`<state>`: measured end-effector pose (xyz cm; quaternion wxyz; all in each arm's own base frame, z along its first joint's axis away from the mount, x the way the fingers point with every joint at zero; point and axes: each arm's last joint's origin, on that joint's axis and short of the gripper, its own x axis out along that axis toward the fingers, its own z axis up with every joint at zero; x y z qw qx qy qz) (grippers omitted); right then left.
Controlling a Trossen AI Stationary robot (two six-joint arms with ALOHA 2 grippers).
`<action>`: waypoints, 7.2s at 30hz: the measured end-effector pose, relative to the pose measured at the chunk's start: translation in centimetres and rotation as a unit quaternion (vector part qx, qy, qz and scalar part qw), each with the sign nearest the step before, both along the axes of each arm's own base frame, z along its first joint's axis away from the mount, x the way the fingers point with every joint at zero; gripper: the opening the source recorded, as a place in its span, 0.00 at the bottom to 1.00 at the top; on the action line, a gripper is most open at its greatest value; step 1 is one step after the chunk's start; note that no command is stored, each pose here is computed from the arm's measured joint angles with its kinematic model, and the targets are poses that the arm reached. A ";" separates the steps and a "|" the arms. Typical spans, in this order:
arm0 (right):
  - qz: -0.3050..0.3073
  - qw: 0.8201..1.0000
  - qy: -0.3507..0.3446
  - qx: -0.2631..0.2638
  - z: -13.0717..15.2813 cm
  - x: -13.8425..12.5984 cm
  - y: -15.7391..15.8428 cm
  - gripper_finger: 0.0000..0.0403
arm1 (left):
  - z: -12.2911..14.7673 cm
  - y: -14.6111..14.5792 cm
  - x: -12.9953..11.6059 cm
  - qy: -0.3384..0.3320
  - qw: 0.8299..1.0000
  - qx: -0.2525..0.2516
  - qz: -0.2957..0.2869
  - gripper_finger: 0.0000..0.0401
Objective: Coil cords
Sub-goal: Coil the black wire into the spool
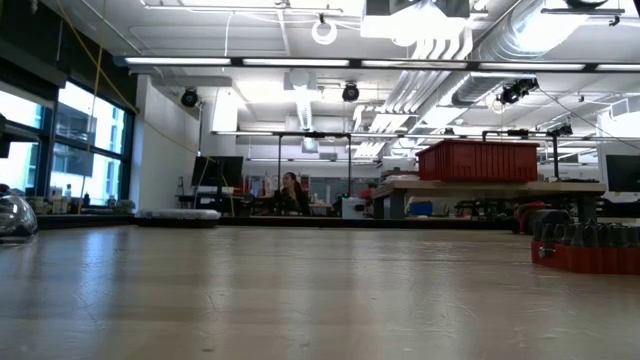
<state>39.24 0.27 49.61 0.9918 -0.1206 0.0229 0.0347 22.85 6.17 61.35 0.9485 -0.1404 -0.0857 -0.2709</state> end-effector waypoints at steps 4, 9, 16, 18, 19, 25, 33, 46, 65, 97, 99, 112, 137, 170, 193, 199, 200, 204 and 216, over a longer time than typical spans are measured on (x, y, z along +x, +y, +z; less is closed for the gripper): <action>0.000 1.000 -0.003 0.000 0.1 0.0 0.0 0.21 | 0.0 0.0 0.0 0.000 1.000 0.000 0.000 0.00; -0.004 1.000 -0.004 -0.004 0.1 0.0 0.0 0.11 | 0.0 0.0 0.0 0.000 1.000 0.000 0.000 0.00; 0.003 0.999 0.030 -0.015 -0.1 -0.8 0.8 0.01 | -0.4 0.5 -0.1 0.023 1.000 -0.009 0.011 0.00; 0.007 0.999 0.040 -0.018 0.3 -1.7 1.4 0.00 | -0.7 0.9 -0.3 0.045 0.998 -0.020 0.025 0.00; 0.004 0.998 0.051 -0.021 0.3 -2.2 1.7 0.00 | -0.9 1.1 -0.4 0.059 0.997 -0.027 0.033 0.00; -0.038 0.994 0.079 -0.063 1.4 -5.2 2.1 0.00 | -2.0 1.6 -1.4 0.137 0.985 -0.077 0.071 0.00; -0.078 0.992 0.044 -0.084 4.0 -8.9 1.6 0.00 | -2.7 1.1 -1.7 0.209 0.963 -0.160 0.058 0.00; -0.109 0.984 0.002 -0.138 5.3 -9.7 1.1 0.00 | -4.3 -0.7 1.8 0.302 0.920 -0.251 -0.001 0.00; -0.087 0.988 -0.083 -0.100 6.3 -8.5 0.4 0.00 | -3.4 -0.3 7.5 0.209 0.934 -0.269 -0.110 0.00; -0.058 0.985 -0.157 -0.051 5.6 -4.6 1.7 0.29 | -0.7 0.4 7.6 0.005 0.963 -0.215 -0.165 0.00; -0.060 0.984 -0.159 -0.050 5.7 -4.6 1.8 0.29 | -0.6 0.6 7.3 -0.002 0.965 -0.210 -0.160 0.01; -0.109 0.981 -0.154 -0.047 5.7 -4.7 1.8 0.29 | 0.2 0.8 6.2 -0.046 0.971 -0.183 -0.146 0.01; -0.101 0.984 -0.114 -0.097 3.3 -1.8 2.1 0.30 | -0.2 0.1 6.9 -0.032 0.970 -0.188 -0.150 0.01; -0.076 0.987 -0.112 -0.088 3.5 -2.3 3.2 0.00 | -0.1 0.7 6.7 -0.066 0.978 -0.162 -0.117 0.01; -0.095 0.990 -0.067 -0.081 5.3 -7.4 5.3 0.00 | 0.0 4.1 2.0 0.040 0.979 -0.200 0.009 0.01; -0.094 0.989 -0.074 -0.090 5.7 -8.0 5.2 0.00 | -0.6 3.4 0.9 0.097 0.970 -0.220 0.031 0.01; -0.095 0.989 -0.075 -0.091 5.7 -8.0 5.2 0.00 | -0.8 3.3 0.9 0.110 0.967 -0.227 0.030 0.01; -0.095 0.988 -0.075 -0.094 5.7 -8.0 5.2 0.00 | -1.6 2.8 0.7 0.168 0.952 -0.253 0.032 0.01; -0.121 0.983 -0.074 -0.118 6.2 -8.8 4.8 0.00 | -2.3 2.4 0.3 0.212 0.936 -0.278 0.043 0.01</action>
